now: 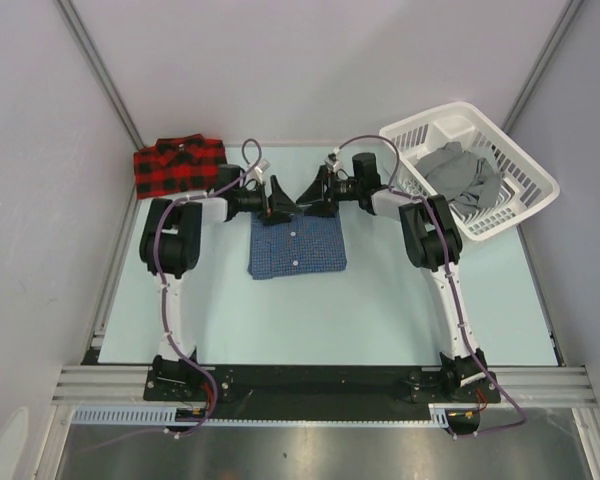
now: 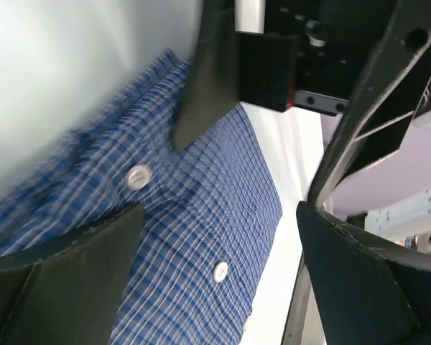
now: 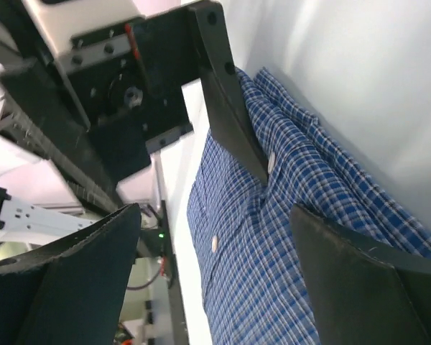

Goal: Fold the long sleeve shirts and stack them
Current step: Fold the shirt

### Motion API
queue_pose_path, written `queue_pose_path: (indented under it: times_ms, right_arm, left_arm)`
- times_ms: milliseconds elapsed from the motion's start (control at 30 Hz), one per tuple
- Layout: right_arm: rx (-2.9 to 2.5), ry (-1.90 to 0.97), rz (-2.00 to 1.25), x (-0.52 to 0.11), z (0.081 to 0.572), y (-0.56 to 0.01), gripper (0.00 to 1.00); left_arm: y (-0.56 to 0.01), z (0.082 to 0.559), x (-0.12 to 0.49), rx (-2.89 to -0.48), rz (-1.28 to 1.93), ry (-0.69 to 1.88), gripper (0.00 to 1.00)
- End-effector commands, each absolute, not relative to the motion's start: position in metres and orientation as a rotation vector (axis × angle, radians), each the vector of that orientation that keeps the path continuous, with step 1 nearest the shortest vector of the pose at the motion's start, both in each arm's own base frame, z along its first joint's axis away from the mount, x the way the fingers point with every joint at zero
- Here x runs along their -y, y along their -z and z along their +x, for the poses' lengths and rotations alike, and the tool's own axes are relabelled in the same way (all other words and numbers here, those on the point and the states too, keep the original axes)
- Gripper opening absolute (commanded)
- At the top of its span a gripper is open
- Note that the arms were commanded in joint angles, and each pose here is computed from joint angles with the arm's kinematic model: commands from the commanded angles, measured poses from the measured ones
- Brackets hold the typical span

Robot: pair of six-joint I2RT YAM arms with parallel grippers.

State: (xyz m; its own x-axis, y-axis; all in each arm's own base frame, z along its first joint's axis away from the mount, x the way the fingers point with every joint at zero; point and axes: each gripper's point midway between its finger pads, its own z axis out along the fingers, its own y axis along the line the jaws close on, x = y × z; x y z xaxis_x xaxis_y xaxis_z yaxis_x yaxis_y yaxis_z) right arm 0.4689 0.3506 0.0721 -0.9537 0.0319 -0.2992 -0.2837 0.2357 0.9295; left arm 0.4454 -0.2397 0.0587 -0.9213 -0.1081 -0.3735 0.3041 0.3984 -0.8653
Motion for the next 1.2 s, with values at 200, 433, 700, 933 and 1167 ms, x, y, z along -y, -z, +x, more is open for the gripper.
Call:
queue_pose_path:
  times_ms: [200,433,700,933,1167]
  right_arm:
    - [-2.144,-1.474,-0.425,-0.335,0.543,-0.101,0.92]
    - [-2.004,-1.310,-0.809,-0.355,0.487,-0.178,0.78]
    - [-1.955,-1.019,-1.315,-0.402,0.367,-0.149,0.53]
    - [-1.996,-0.902,-1.513,-0.438,0.309,-0.107,0.42]
    - [-2.004,-0.812,-1.582,-0.464,0.287,-0.087,0.40]
  left_arm:
    - [-0.092,0.456,0.162,-2.267,0.084,1.183,0.99]
    - [-0.185,0.472,0.038,-2.283,0.270,0.188,0.99]
    - [-0.258,0.432,-0.010,-2.181,0.099,0.292,0.99]
    - [-0.237,0.399,-0.021,-2.265,-0.085,0.527,0.99]
    - [-0.206,0.379,-0.007,-2.312,-0.098,0.657,0.99]
